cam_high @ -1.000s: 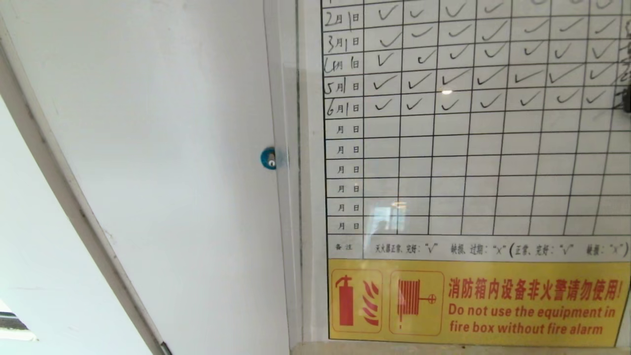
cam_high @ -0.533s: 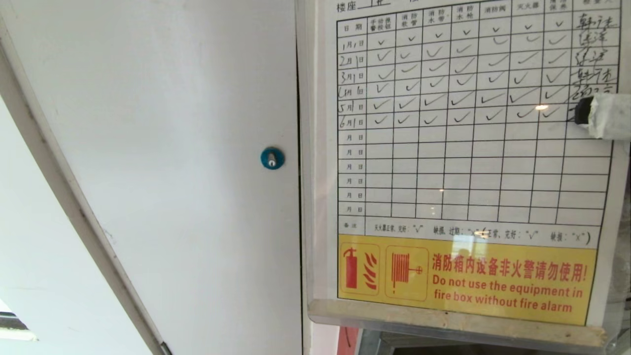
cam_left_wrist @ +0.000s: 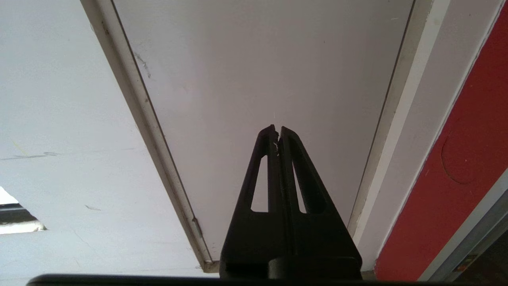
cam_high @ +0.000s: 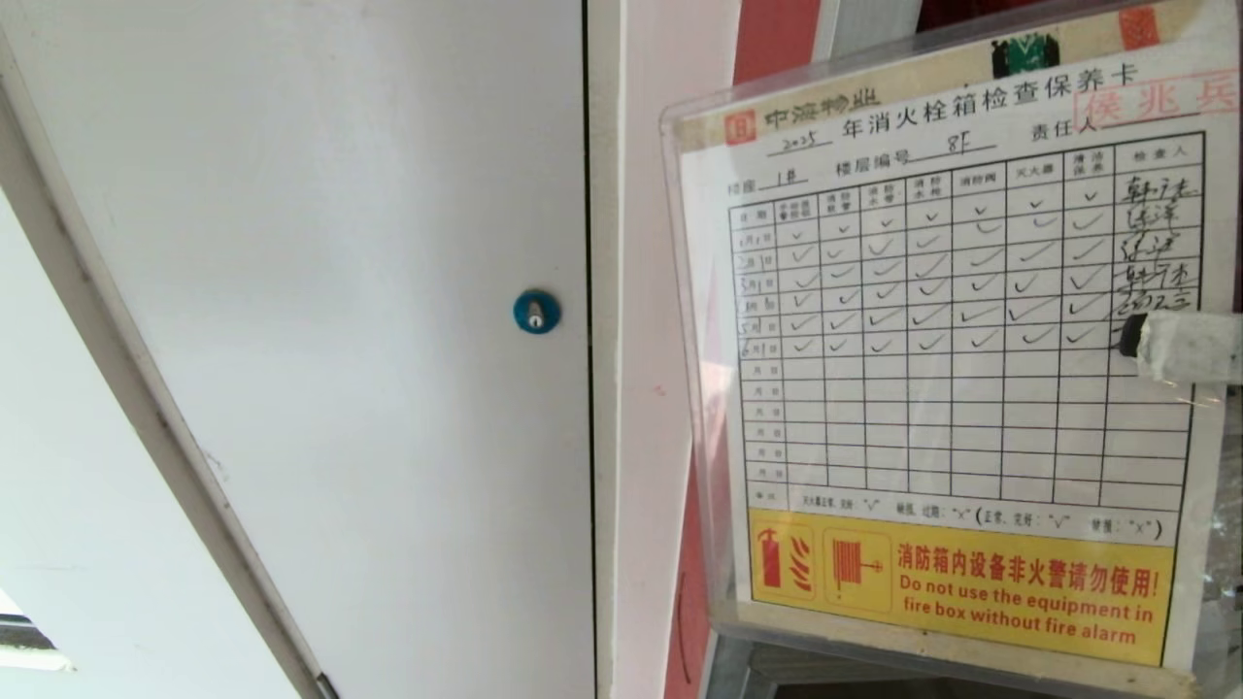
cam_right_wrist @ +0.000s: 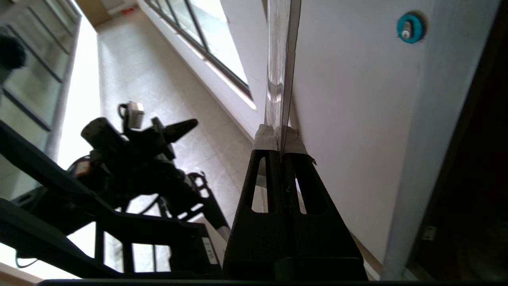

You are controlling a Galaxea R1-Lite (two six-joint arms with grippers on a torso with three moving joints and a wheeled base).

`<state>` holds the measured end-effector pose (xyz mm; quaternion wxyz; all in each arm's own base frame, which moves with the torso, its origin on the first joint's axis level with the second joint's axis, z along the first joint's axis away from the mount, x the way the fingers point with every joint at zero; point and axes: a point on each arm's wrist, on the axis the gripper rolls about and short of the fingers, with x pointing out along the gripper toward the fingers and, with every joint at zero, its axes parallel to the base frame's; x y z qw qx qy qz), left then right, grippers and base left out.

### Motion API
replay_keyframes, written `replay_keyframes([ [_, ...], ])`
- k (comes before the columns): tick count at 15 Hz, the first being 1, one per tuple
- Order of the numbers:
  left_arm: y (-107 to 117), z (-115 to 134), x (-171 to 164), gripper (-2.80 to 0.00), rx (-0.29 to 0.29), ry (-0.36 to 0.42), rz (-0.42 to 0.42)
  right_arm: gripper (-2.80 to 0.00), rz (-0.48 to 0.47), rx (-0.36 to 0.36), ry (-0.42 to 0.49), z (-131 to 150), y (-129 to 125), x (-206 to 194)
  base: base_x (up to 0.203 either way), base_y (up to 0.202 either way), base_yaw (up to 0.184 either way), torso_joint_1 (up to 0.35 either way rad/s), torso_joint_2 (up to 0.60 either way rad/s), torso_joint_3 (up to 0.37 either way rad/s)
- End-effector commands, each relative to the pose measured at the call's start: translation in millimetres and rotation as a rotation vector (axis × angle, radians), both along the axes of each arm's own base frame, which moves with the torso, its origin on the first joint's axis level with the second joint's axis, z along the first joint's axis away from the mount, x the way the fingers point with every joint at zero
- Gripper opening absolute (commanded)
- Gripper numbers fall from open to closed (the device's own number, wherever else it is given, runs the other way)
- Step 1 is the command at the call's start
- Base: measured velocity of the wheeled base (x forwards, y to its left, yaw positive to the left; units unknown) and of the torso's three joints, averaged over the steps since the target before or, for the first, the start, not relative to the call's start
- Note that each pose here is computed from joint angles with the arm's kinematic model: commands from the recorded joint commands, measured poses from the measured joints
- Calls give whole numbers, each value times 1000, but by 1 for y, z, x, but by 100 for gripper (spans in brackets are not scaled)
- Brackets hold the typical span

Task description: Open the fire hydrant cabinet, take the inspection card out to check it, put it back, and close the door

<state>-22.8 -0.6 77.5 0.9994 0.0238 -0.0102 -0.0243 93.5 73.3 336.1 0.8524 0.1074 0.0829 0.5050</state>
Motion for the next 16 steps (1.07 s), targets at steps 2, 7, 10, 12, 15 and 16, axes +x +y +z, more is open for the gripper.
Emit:
replay_keyframes([
  [2,0,-3,1,-280,0,11,0,-280,-64,-70,-22,-4,-9,-11,0,0,0,0,0,0],
  [7,0,-3,1,-280,0,12,0,-280,-207,-249,-42,-5,-21,-23,0,0,0,0,0,0],
  [10,0,-3,1,-280,0,13,0,-280,-299,-352,-78,-3,-29,-31,0,0,0,0,0,0],
  [12,0,-3,1,-280,0,11,0,-280,-349,-416,-108,-2,-33,-35,0,0,0,0,0,0],
  [15,0,-3,1,-280,0,11,0,-280,-434,-507,-154,-3,-36,-35,0,0,0,0,0,0],
  [16,0,-3,1,-280,0,13,0,-280,-457,-549,-174,-4,-37,-35,0,0,0,0,0,0],
])
